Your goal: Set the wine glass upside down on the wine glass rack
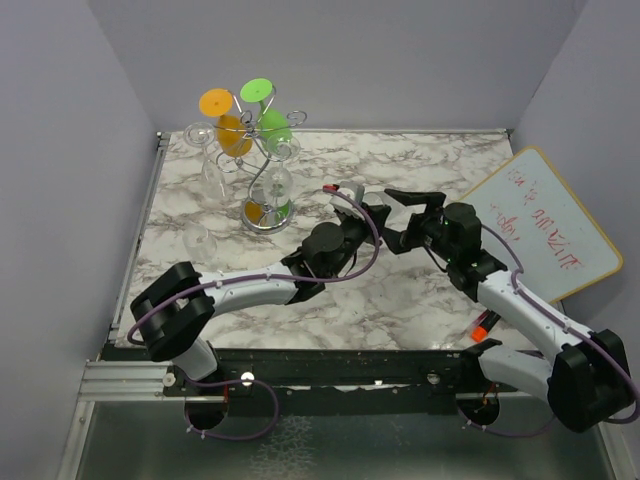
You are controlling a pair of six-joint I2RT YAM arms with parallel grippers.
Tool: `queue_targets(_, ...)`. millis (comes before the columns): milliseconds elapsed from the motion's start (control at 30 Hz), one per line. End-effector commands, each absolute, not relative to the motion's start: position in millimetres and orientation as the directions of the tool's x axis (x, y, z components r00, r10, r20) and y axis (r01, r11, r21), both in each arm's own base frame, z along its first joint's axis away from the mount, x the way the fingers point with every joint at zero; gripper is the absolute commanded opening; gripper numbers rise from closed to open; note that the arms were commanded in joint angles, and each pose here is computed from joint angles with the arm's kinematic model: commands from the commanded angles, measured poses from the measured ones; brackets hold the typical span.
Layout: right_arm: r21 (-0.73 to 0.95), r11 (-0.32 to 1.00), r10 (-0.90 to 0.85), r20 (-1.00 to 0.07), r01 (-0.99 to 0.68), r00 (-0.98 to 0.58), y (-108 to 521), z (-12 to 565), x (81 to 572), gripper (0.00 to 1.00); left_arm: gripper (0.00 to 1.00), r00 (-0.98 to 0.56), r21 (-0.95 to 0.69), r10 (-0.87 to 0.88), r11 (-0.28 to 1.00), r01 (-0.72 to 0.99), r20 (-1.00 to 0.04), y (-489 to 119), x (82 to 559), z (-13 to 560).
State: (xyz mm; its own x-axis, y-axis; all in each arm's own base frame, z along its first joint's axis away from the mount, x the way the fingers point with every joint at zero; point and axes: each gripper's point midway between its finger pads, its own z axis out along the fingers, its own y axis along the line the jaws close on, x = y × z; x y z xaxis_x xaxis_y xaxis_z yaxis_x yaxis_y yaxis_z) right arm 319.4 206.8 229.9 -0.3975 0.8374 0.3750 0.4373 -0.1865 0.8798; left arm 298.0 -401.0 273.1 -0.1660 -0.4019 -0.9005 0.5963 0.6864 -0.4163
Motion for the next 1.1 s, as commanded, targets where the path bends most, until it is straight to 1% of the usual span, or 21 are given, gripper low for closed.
queue_targets(0,0.872,-0.210,0.812,0.408,0.443,-0.418,213.9,244.2,323.8,0.96,0.00,-0.121,-0.436,-0.484,0.616,0.656,-0.866,-409.6,293.1,305.3)
queue_targets(33,0.870,-0.214,0.811,0.412,0.445,-0.414,213.9,244.1,324.7,0.96,0.00,-0.124,-0.436,-0.484,0.612,0.660,-0.866,-410.7,292.6,304.8)
queue_targets(300,0.864,-0.223,0.814,0.420,0.451,-0.402,214.8,240.5,330.6,0.81,0.00,-0.132,-0.433,-0.479,0.597,0.675,-0.868,-412.6,288.9,300.4)
queue_targets(367,0.870,-0.223,0.816,0.414,0.439,-0.404,214.7,241.1,332.4,0.73,0.00,-0.134,-0.431,-0.477,0.591,0.682,-0.868,-412.8,287.2,300.3)
queue_targets(500,0.899,-0.185,0.842,0.354,0.398,-0.407,211.5,243.7,336.9,0.51,0.00,-0.142,-0.434,-0.477,0.586,0.684,-0.867,-410.7,284.4,298.1)
queue_targets(567,0.911,-0.154,0.859,0.314,0.382,-0.404,208.8,244.5,338.3,0.45,0.00,-0.142,-0.437,-0.480,0.586,0.683,-0.866,-408.4,283.5,298.6)
queue_targets(600,0.919,-0.134,0.868,0.289,0.370,-0.403,207.1,244.9,338.4,0.43,0.05,-0.144,-0.439,-0.479,0.589,0.679,-0.866,-406.9,283.3,297.1)
queue_targets(633,0.928,-0.119,0.879,0.264,0.354,-0.398,204.2,246.2,339.0,0.41,0.12,-0.145,-0.442,-0.481,0.588,0.678,-0.864,-405.5,282.6,297.2)
queue_targets(667,0.937,-0.100,0.889,0.235,0.334,-0.393,201.1,247.5,339.2,0.40,0.24,-0.148,-0.441,-0.480,0.585,0.681,-0.865,-404.7,281.0,297.5)
queue_targets(733,0.963,-0.031,0.912,0.137,0.267,-0.387,193.8,250.3,340.4,0.37,0.53,-0.141,-0.429,-0.469,0.590,0.684,-0.872,-397.9,277.2,301.4)
queue_targets(767,0.973,0.012,0.919,0.080,0.229,-0.386,190.1,250.9,339.5,0.37,0.65,-0.148,-0.436,-0.469,0.596,0.674,-0.871,-392.2,275.7,302.5)
queue_targets(800,0.982,0.060,0.922,0.015,0.181,-0.387,186.6,251.7,338.0,0.37,0.73,-0.157,-0.443,-0.468,0.598,0.668,-0.870,-387.4,273.6,303.6)
queue_targets(833,0.985,0.113,0.923,-0.054,0.133,-0.380,182.3,253.5,336.6,0.37,0.78,-0.168,-0.442,-0.459,0.596,0.670,-0.872,-383.4,270.1,304.9)
queue_targets(867,0.980,0.180,0.919,-0.135,0.089,-0.369,178.0,255.0,336.3,0.37,0.80,-0.177,-0.433,-0.440,0.593,0.679,-0.881,-381.4,266.2,305.8)
queue_targets(933,0.949,0.316,0.885,-0.293,0.004,-0.362,173.0,257.1,332.7,0.37,0.83,-0.204,-0.428,-0.405,0.601,0.675,-0.891,-374.5,260.5,309.3)
queue_targets(967,0.912,0.406,0.842,-0.401,-0.065,-0.361,172.4,258.4,329.5,0.37,0.85,-0.220,-0.433,-0.395,0.605,0.668,-0.892,-370.7,258.7,312.0)
queue_targets(1067,0.808,0.556,0.742,-0.588,-0.195,-0.323,167.3,261.7,319.4,0.37,0.87,-0.270,-0.462,-0.386,0.602,0.651,-0.882,-358.6,252.1,325.9)
